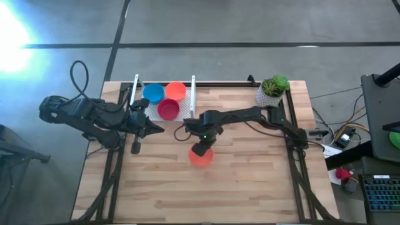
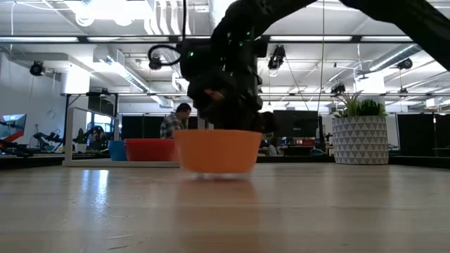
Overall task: Pick & Place Mini bowls
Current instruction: Stack the orange bowl on the stacked orange bowls on the shelf
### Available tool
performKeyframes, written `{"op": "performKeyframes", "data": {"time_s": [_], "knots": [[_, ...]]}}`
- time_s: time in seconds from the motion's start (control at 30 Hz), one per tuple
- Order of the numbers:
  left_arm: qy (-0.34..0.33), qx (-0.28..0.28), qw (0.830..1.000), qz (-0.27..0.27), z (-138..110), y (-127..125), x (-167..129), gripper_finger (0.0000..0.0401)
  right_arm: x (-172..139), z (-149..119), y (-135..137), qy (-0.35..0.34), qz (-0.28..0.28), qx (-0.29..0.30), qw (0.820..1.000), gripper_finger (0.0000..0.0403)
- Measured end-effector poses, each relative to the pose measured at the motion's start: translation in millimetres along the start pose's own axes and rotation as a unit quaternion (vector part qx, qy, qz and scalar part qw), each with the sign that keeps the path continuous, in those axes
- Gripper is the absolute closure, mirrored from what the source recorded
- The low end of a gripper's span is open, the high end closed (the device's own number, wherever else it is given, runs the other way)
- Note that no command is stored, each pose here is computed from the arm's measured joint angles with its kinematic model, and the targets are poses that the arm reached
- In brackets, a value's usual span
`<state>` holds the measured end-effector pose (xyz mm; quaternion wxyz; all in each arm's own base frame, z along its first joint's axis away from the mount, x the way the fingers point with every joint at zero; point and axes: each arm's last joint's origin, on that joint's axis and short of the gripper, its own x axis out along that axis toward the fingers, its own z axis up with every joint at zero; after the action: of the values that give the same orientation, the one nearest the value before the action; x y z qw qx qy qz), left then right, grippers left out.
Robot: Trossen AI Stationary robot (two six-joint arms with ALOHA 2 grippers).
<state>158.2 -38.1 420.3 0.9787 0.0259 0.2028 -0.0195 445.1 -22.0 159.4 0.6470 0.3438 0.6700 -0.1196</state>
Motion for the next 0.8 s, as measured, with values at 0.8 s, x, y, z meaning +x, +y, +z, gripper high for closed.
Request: {"op": "performKeyframes", "data": {"time_s": [0.8], "knots": [[-0.004, -0.001, 1.0, 0.0, 0.8, 0.0, 0.0, 0.0401, -10.9, 18.2, 15.5, -0.018, 0.01, -0.055, 0.998, 0.0339]]}}
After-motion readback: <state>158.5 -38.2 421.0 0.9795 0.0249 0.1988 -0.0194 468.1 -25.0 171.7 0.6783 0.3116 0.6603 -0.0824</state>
